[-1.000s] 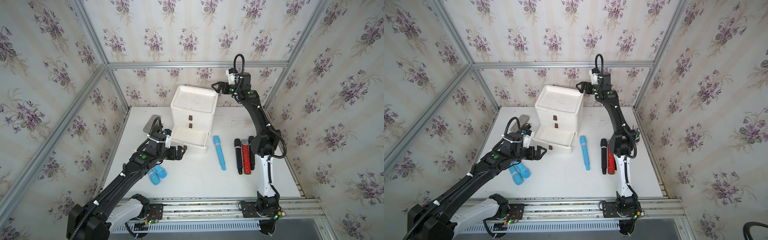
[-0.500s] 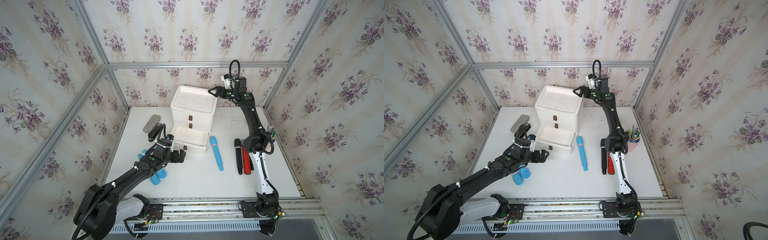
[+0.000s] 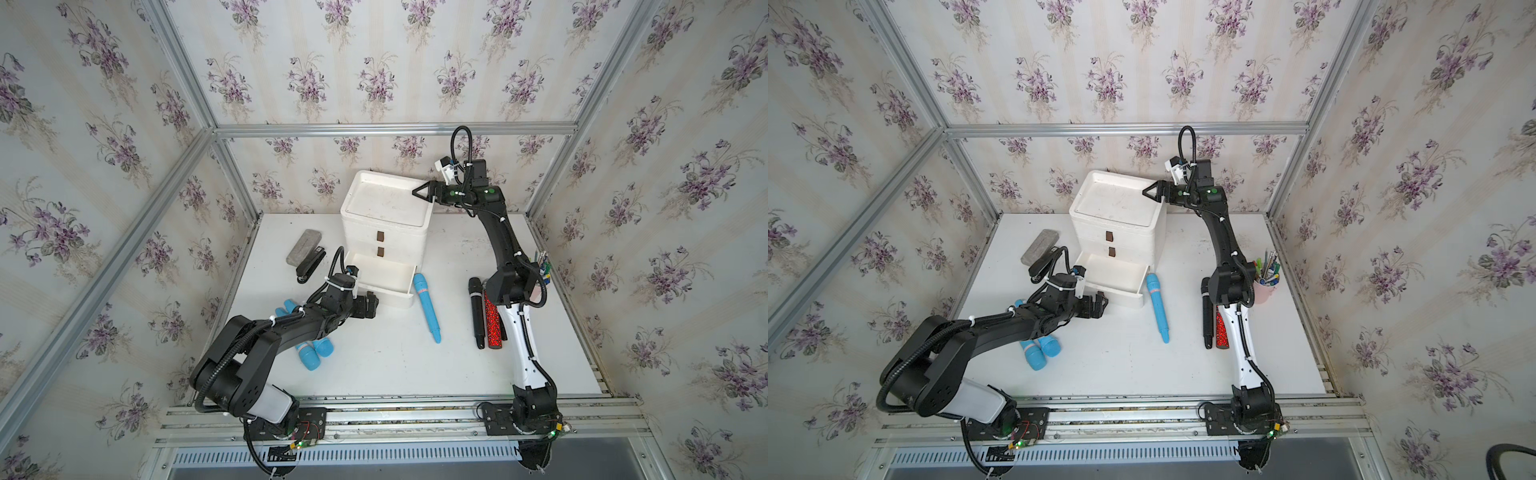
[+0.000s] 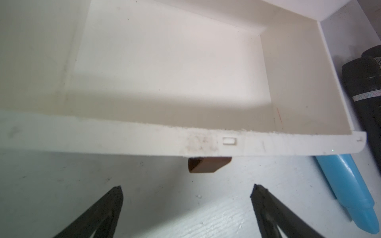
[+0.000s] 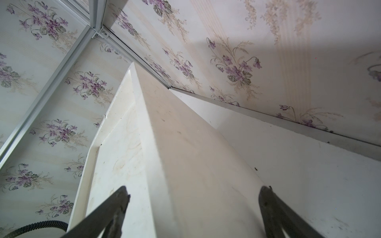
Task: Take the microphone out of the drawer
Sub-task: Close the drawer of the storage box.
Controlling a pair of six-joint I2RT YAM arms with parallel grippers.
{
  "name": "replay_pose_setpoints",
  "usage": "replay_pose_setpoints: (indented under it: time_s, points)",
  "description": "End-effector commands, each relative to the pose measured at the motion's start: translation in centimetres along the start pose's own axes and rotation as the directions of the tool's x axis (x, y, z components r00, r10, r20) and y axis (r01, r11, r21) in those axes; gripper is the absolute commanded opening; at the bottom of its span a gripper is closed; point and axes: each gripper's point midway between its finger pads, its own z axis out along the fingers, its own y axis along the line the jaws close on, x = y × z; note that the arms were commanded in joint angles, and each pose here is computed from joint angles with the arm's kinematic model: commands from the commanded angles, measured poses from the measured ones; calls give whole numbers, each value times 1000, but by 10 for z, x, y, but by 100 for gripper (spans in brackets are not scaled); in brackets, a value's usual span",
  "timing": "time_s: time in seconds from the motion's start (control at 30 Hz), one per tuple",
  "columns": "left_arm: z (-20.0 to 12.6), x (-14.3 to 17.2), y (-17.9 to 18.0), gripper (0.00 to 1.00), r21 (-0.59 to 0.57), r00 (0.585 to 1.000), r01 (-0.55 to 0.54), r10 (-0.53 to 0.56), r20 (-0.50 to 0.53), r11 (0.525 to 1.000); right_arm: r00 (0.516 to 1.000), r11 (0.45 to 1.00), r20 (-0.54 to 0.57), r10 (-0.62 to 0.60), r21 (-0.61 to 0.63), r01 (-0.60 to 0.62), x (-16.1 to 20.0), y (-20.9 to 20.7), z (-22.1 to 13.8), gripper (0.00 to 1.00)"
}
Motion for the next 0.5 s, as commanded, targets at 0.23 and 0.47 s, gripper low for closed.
replay_pose_setpoints:
  time_s: [0.23, 0.47]
  points:
    - [19, -19, -8, 99, -7, 996, -41, 41, 77, 999, 997, 1000, -76, -12, -25, 10, 20, 18, 6, 94]
    - [21, -31, -7, 99, -48, 992, -69, 74, 106, 996, 996, 1000, -92, -19, -26, 16, 24, 21, 5, 93]
